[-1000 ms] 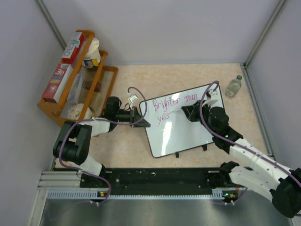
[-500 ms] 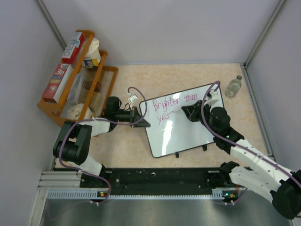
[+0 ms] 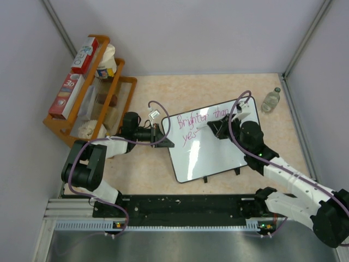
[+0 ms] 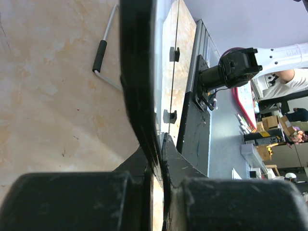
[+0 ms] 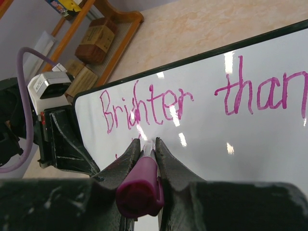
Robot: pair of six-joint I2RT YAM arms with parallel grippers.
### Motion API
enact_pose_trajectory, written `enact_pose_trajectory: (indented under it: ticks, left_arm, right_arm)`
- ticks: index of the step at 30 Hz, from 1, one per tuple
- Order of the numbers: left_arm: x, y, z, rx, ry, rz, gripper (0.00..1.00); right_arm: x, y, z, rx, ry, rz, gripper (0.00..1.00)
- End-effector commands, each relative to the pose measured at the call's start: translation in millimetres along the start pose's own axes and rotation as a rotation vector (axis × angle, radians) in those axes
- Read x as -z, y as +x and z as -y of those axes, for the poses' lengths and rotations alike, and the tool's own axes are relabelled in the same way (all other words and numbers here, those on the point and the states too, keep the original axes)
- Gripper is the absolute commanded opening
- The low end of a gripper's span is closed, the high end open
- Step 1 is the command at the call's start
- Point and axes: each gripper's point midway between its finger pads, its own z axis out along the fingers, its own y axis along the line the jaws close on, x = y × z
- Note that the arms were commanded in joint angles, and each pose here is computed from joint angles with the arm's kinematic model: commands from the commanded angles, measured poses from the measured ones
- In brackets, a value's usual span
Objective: Write a sentence on the whiteboard
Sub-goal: Write with the whiteboard marker on the whiteboard.
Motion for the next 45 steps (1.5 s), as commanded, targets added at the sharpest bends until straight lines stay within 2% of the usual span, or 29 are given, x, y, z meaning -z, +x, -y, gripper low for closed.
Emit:
enact_pose_trajectory:
  ticks: [1, 32, 45]
  left_arm:
    - [-6.3, 12.9, -22.9, -0.158, -0.070, -0.012, 0.00]
    - [-6.2, 14.0, -23.4, -0.155, -0.072, -0.012, 0.00]
    - [-6.3, 14.2, -23.4, -0.153, -0.071, -0.013, 0.00]
  right_arm:
    - [-3.5, -24.9, -13.2, -0.007, -0.034, 0.066, 0.00]
    - [16.9, 31.3, 19.1, -0.019, 0.029, -0.064, 0.00]
    - [21.3, 22.8, 23.4, 0.006, 0.062, -0.041, 0.00]
